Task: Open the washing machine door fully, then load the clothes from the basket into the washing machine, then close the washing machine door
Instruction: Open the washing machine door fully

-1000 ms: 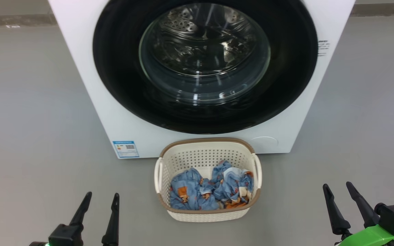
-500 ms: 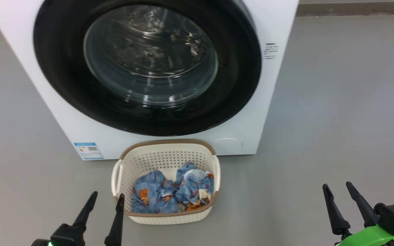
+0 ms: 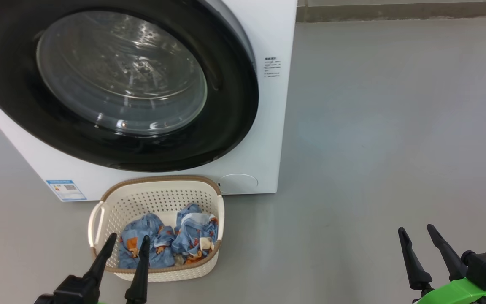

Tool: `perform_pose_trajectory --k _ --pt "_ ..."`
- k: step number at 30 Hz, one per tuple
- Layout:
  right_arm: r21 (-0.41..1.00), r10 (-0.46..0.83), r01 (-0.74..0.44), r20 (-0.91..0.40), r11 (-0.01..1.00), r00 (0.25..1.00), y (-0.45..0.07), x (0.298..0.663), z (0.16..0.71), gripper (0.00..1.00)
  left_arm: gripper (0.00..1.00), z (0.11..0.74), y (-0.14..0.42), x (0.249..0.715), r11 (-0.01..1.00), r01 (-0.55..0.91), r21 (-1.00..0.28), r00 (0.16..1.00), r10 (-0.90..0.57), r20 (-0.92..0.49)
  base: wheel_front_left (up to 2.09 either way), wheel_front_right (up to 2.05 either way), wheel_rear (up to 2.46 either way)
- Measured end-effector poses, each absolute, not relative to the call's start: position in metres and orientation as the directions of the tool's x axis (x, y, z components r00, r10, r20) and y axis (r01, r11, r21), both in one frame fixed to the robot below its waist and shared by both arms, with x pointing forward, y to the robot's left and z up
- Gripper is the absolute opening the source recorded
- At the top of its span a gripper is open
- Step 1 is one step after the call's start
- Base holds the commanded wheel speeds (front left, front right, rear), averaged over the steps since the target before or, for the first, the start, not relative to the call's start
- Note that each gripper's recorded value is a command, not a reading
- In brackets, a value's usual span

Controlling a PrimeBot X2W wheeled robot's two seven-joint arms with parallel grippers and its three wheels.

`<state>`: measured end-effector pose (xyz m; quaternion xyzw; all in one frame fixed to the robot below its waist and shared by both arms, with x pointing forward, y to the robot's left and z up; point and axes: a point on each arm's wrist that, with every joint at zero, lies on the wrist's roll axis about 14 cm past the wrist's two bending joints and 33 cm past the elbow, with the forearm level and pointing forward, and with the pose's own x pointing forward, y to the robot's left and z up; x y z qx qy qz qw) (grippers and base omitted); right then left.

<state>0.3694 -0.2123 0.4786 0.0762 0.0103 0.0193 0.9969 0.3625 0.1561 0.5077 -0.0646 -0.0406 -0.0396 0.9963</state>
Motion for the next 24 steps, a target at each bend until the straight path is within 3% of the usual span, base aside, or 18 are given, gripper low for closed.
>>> perform_pose_trajectory --k 18,19,20,21,24 --pt "0.155 0.072 -0.067 -0.026 0.986 0.997 -0.202 0.377 0.475 1.00 1.00 0.500 0.155 0.362 0.988 0.084 -0.128 0.995 -0.076 0.062 0.11 0.11 -0.21" --pt "0.159 0.078 -0.074 -0.022 0.985 0.997 -0.199 0.378 0.477 0.72 1.00 0.500 0.155 0.362 0.988 0.084 -0.128 0.995 -0.076 0.061 0.00 0.00 0.00" --pt "0.166 0.088 -0.084 -0.014 0.983 0.996 -0.196 0.379 0.479 0.34 1.00 0.500 0.155 0.362 0.988 0.084 -0.128 0.995 -0.076 0.061 0.00 0.00 0.00" --pt "0.181 0.095 -0.093 -0.003 0.979 0.995 -0.192 0.382 0.482 0.04 1.00 0.499 0.155 0.362 0.988 0.084 -0.129 0.995 -0.076 0.060 0.00 0.00 0.00" --pt "0.198 0.110 -0.118 0.050 0.973 0.993 -0.185 0.392 0.499 0.00 1.00 0.498 0.155 0.362 0.987 0.080 -0.139 0.996 -0.073 0.056 0.00 0.00 0.00"
